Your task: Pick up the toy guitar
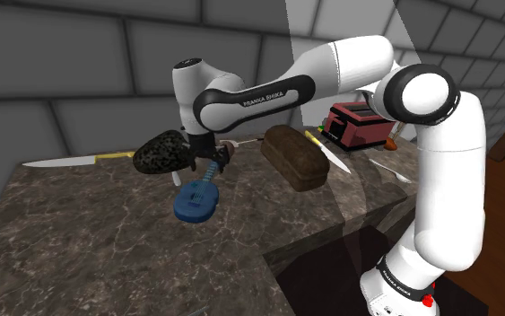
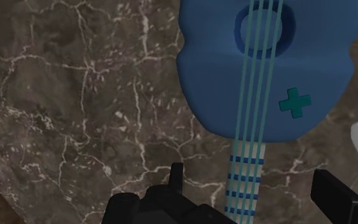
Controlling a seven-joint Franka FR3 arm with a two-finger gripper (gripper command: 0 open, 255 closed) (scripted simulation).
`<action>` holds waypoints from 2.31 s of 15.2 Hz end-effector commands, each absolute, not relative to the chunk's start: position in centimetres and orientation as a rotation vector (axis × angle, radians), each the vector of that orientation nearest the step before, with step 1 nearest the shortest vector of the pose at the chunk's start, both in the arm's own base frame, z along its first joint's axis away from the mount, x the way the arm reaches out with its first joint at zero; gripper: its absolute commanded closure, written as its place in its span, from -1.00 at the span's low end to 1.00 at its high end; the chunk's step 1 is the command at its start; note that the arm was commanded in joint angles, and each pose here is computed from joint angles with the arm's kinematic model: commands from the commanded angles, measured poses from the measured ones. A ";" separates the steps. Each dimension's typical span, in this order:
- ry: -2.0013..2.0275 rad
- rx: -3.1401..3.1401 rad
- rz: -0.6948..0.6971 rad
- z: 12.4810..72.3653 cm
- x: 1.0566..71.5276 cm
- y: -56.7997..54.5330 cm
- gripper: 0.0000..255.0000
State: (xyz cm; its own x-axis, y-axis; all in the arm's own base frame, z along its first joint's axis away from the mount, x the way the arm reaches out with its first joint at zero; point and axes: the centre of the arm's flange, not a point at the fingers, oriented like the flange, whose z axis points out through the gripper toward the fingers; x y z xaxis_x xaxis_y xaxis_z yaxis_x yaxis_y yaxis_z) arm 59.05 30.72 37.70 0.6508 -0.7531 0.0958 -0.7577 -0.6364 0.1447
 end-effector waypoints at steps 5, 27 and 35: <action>-1.258 2.689 0.041 34.6 59.4 30.9 -1.00; -1.258 2.689 0.041 38.5 59.4 30.9 1.00; -1.258 2.689 0.041 41.7 59.4 30.9 1.00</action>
